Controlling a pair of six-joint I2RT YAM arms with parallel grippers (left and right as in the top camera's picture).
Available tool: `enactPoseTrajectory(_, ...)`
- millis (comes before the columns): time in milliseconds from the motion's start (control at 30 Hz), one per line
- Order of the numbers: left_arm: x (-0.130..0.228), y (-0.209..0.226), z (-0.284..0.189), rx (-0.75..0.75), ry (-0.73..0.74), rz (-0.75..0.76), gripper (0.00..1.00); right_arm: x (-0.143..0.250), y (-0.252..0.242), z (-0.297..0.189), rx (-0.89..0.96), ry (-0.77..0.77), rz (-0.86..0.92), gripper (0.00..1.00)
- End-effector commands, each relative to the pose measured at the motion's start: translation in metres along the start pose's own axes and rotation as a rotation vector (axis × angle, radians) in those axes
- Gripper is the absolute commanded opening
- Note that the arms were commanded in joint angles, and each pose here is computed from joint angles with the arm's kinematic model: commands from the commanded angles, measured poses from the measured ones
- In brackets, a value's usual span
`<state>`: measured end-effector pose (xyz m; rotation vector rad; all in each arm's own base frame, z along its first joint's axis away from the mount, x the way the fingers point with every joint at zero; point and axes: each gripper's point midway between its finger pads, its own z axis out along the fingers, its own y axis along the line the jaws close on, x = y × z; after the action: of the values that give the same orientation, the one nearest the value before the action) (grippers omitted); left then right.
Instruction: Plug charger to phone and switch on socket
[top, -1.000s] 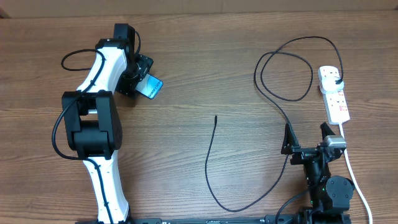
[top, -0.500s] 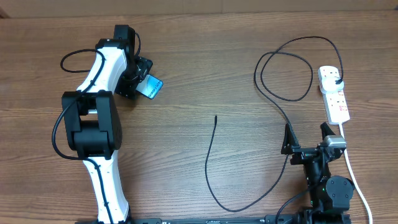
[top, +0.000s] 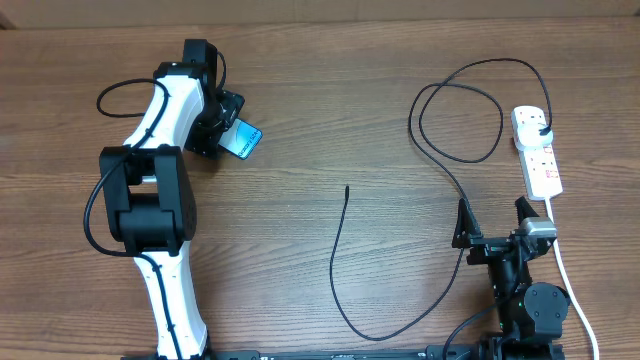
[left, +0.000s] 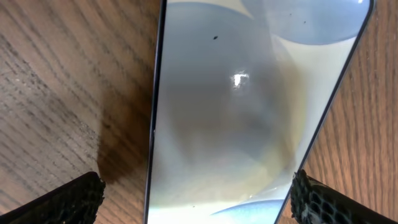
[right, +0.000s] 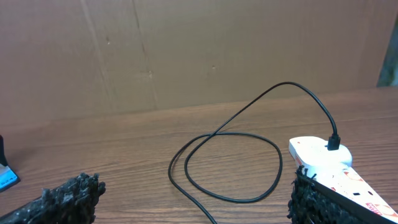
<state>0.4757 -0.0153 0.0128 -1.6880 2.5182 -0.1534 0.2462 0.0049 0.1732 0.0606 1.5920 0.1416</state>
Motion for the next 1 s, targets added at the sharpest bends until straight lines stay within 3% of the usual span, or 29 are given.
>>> enactPoseTrajectory(0, -0.007, -0.006, 0.005, -0.012, -0.018, -0.024, 1.00, 0.002, 0.001, 0.000, -0.005, -0.003, 0.006, 1.00)
enactPoseTrajectory(267, -0.003, -0.009, 0.023, -0.090, 0.044, 0.003, 1.00, 0.002, 0.001, 0.000, -0.005, -0.003, 0.006, 1.00)
enactPoseTrajectory(967, -0.007, 0.006, 0.022, -0.157, 0.029, 0.042, 1.00, 0.002, 0.001, 0.000, -0.005, -0.003, 0.006, 1.00)
